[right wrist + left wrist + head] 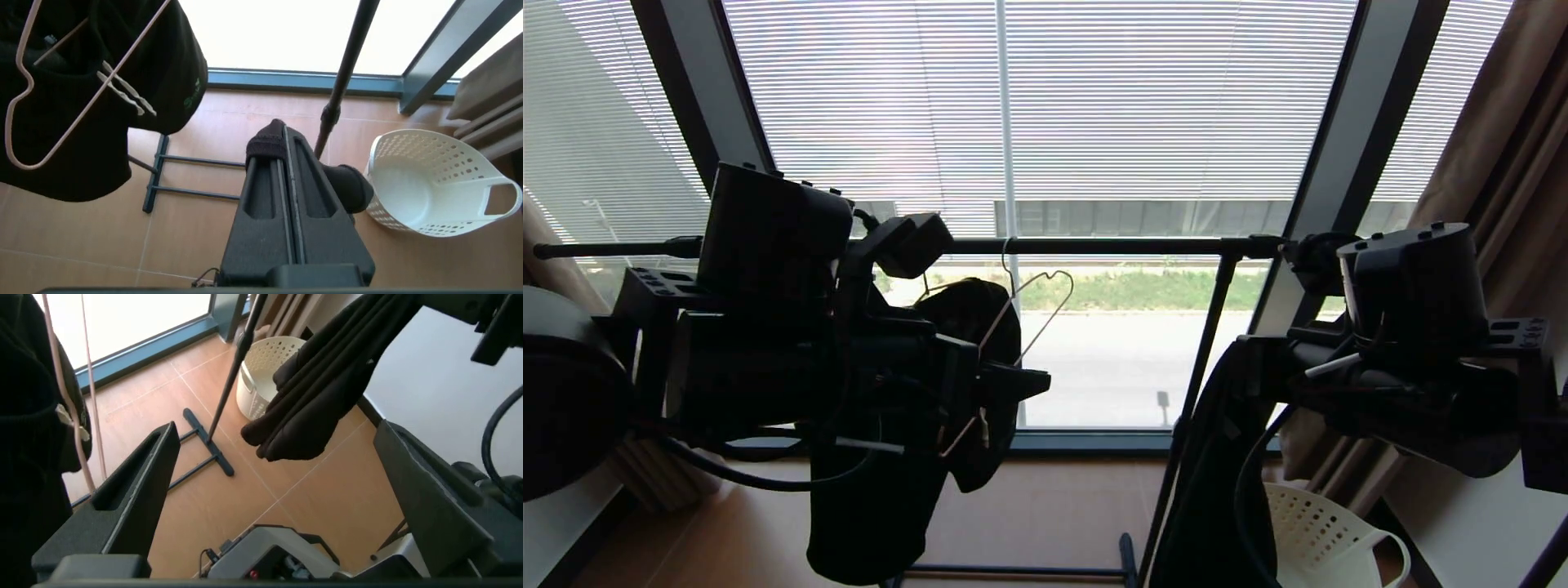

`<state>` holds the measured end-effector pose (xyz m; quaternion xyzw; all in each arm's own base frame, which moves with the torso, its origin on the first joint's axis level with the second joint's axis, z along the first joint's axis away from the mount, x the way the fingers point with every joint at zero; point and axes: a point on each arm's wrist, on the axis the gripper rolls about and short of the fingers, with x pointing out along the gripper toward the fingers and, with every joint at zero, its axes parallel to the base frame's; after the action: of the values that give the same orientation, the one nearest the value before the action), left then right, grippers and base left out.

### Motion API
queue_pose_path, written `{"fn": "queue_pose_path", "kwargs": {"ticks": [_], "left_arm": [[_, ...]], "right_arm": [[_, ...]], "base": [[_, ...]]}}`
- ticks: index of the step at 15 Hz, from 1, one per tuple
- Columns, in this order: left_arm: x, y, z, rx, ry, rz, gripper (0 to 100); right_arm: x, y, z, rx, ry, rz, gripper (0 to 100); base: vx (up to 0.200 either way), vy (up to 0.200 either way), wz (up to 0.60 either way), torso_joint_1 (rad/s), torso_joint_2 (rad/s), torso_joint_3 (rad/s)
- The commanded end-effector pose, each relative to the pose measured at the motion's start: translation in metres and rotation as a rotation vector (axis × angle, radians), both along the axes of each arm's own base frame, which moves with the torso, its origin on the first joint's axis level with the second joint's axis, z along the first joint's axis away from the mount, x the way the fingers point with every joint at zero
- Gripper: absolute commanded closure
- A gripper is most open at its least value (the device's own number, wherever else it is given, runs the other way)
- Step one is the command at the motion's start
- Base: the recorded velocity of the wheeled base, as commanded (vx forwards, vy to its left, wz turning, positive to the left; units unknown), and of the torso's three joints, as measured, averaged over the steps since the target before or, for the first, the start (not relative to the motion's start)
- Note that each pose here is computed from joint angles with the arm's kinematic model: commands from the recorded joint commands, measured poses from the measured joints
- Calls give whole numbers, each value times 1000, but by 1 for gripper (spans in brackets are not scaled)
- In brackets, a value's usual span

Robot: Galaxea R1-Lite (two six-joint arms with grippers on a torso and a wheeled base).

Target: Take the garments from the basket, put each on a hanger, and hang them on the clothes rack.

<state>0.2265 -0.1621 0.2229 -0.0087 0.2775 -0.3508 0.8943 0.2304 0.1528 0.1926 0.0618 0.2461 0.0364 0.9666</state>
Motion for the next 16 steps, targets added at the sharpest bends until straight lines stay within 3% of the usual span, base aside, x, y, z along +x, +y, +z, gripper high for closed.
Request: {"fn": "queue_pose_path", "kwargs": {"ticks": [1, 6, 10, 16], "left_arm": [[-7, 16, 5, 32, -50, 55, 0], [10, 16, -6, 114, -62, 117, 0], [27, 13, -15, 146, -51, 147, 0], [77, -1, -57, 222, -40, 184, 0]], "right_arm": [[-1, -5, -4, -42, -3, 7, 100], [-4, -10, 3, -48, -42, 14, 100], [-2, -9, -1, -55, -29, 9, 100], [-4, -11, 1, -51, -36, 10, 100]], "base": [[0, 0, 0, 0, 0, 0], [0, 0, 0, 0, 0, 0], [0, 0, 0, 0, 0, 0], [0, 0, 0, 0, 0, 0]]}}
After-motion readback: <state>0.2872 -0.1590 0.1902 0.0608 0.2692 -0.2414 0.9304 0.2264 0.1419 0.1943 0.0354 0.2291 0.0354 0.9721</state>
